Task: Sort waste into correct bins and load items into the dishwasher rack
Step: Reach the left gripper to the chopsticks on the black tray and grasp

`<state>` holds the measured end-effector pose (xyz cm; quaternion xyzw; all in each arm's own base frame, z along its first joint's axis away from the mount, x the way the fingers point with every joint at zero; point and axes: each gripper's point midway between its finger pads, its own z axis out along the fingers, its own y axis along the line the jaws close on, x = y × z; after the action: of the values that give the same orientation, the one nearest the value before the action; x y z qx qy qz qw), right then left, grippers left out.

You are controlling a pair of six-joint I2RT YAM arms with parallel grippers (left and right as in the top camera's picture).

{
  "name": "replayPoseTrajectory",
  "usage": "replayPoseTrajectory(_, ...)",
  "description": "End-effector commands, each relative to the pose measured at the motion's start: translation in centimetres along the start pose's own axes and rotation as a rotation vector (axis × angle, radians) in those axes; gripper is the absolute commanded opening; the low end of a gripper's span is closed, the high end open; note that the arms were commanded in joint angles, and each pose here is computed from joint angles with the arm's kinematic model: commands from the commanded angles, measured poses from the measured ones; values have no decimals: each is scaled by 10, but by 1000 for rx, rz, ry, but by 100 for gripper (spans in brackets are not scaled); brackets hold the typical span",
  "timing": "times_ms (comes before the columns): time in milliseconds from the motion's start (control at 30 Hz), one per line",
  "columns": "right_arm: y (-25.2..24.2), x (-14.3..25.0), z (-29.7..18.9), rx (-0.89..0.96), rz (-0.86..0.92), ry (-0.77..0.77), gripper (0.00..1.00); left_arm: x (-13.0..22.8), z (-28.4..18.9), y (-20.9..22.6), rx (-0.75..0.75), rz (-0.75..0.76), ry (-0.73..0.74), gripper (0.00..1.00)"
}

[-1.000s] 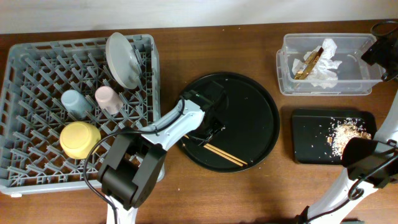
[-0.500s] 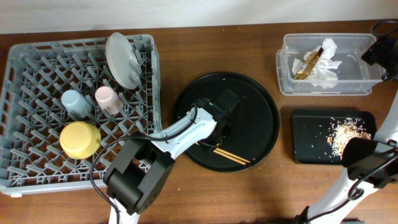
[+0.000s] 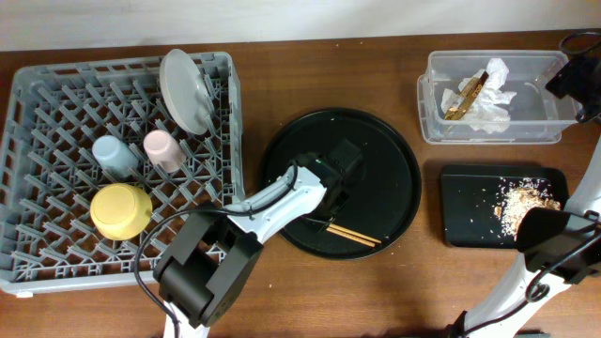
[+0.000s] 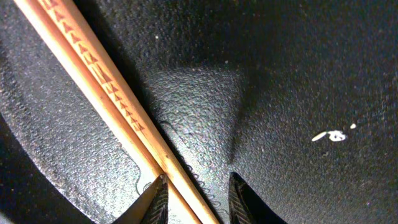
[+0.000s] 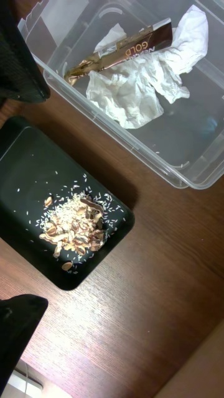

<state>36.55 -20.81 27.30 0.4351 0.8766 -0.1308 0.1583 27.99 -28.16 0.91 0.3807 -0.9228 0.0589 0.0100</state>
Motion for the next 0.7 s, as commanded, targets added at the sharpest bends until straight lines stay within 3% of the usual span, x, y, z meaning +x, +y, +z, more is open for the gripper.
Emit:
replayPoseTrajectory(0,-2,0,1,14,7,0,99,0,19,23,-78,-65,-11,31)
replayPoseTrajectory(133,-2,0,1,14,7,-1,99,-4,19,19,-61,-65,-29,42)
replayPoseTrajectory(467,-2,0,1,14,7,0,99,-24,18,11,-26,-65,-135,43)
replayPoseTrajectory(567,-2,0,1,14,7,-1,99,-24,18,11,-26,-61,-136,41)
replayPoseTrajectory(667,-2,0,1,14,7,0,99,-26,18,12,-30,-38,-140,27)
